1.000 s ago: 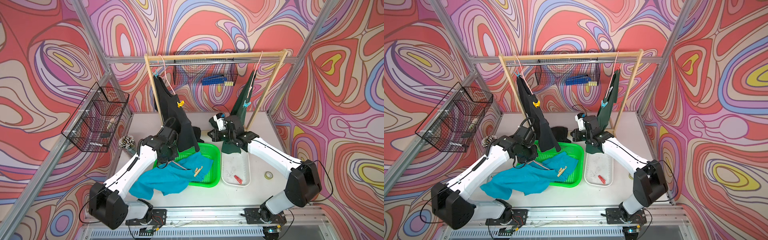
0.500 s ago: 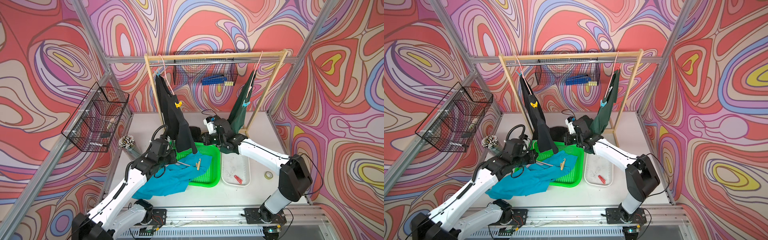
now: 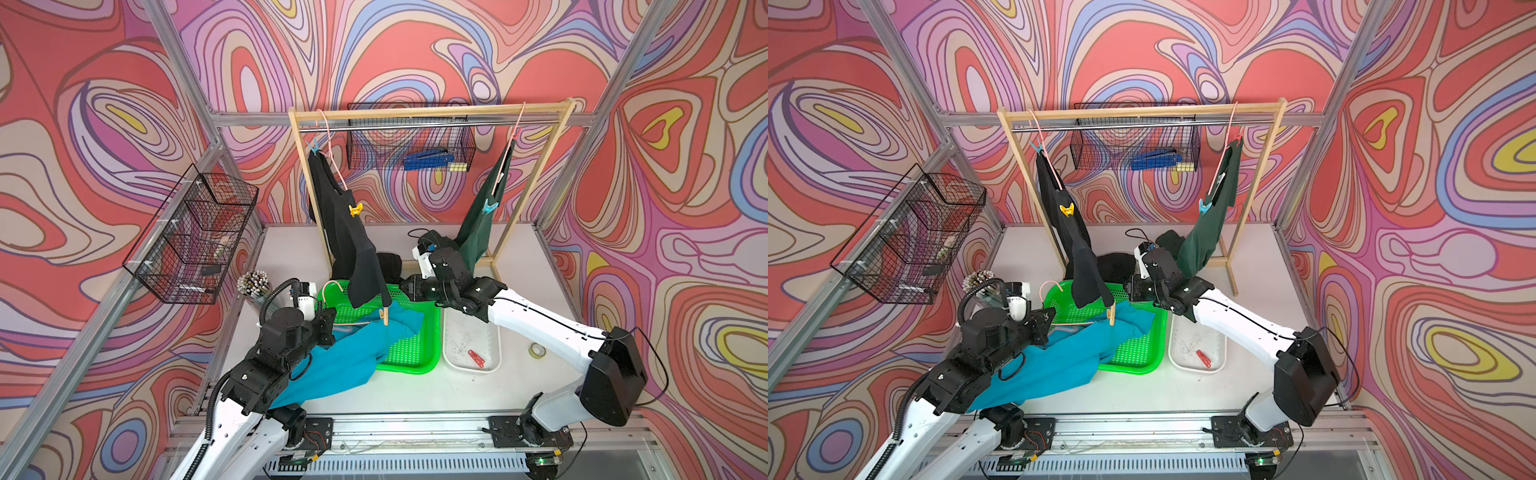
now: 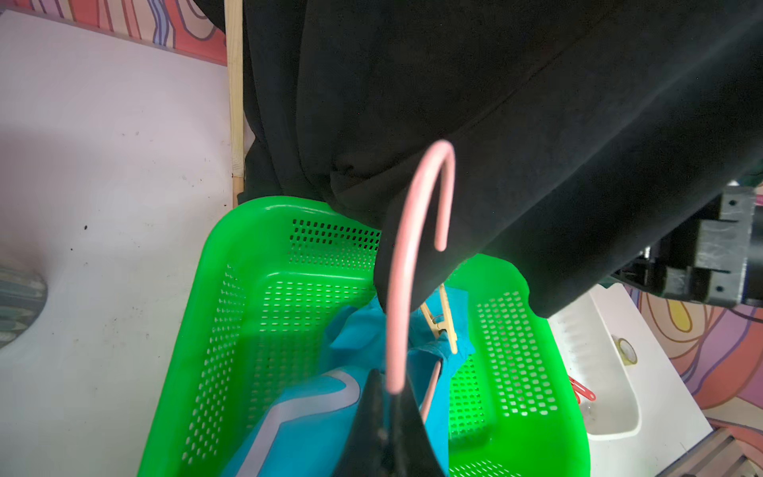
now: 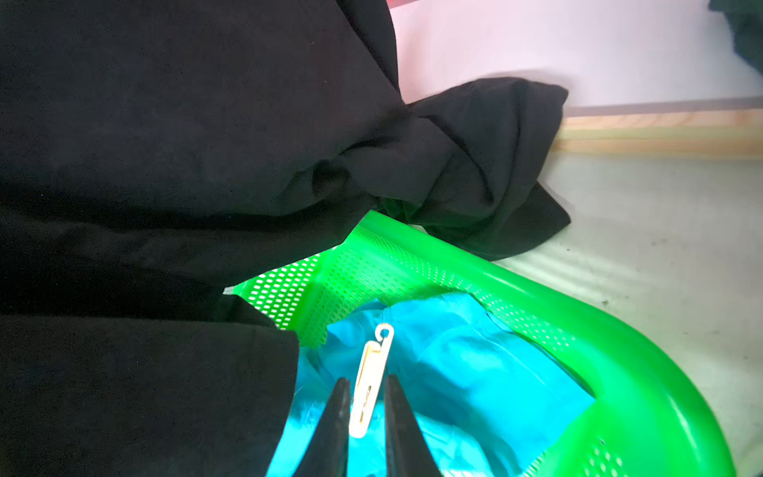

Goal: Remove the clothespins securing t-shirts to the hanger
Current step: Pick up the hanger from the basket, then remove the clothespin from the hanger.

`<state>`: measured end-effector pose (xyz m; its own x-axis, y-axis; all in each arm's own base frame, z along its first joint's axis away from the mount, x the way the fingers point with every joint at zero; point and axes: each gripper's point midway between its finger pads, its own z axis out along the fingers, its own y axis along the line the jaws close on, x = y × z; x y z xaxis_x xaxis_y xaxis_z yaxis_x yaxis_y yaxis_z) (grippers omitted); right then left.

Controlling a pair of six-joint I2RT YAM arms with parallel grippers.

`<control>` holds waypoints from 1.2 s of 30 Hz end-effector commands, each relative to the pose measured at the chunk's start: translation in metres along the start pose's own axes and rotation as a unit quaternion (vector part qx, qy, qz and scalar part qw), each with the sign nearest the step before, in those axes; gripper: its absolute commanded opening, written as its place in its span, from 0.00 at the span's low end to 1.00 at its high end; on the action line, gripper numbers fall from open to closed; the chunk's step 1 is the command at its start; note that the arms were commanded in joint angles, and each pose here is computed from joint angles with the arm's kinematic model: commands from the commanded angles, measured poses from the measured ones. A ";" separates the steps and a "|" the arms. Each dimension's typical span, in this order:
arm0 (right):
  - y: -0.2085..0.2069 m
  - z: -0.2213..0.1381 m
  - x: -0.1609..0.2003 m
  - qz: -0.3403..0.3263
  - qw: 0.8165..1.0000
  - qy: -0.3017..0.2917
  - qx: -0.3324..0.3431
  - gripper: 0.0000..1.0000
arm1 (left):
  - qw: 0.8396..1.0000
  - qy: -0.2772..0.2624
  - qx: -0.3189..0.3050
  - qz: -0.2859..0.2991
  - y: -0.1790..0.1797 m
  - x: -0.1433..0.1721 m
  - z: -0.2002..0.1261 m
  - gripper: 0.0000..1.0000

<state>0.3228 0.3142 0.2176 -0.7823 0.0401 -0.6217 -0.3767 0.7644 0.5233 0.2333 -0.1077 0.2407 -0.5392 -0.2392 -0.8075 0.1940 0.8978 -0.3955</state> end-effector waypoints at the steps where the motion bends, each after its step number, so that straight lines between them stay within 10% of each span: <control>1: -0.006 -0.006 0.006 0.001 1.000 0.011 0.023 0.23 | 0.999 0.006 0.028 0.042 -0.015 -0.010 -0.005 0.00; 10: -0.006 -0.015 0.006 -0.009 0.999 0.027 0.036 0.36 | 0.975 -0.043 0.182 0.120 -0.072 -0.025 -0.029 0.00; 22: -0.009 -0.075 -0.001 -0.050 0.997 -0.009 0.066 0.57 | 0.934 -0.090 0.235 0.252 -0.112 -0.067 -0.033 0.00; 29: 0.016 -0.095 0.016 -0.172 0.985 0.026 -0.006 0.67 | 0.893 -0.064 0.292 0.336 -0.141 -0.073 -0.034 0.00; 36: -0.016 -0.085 0.015 -0.306 0.944 0.089 0.083 0.71 | 0.870 -0.027 0.322 0.373 -0.150 -0.067 -0.039 0.00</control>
<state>0.2728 0.2585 0.2601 -0.5973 -0.3671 -0.7131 -0.6449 0.7484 0.1548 0.2247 -0.2078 0.3663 -0.0975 0.2494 -0.9635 0.8598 0.5086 0.0446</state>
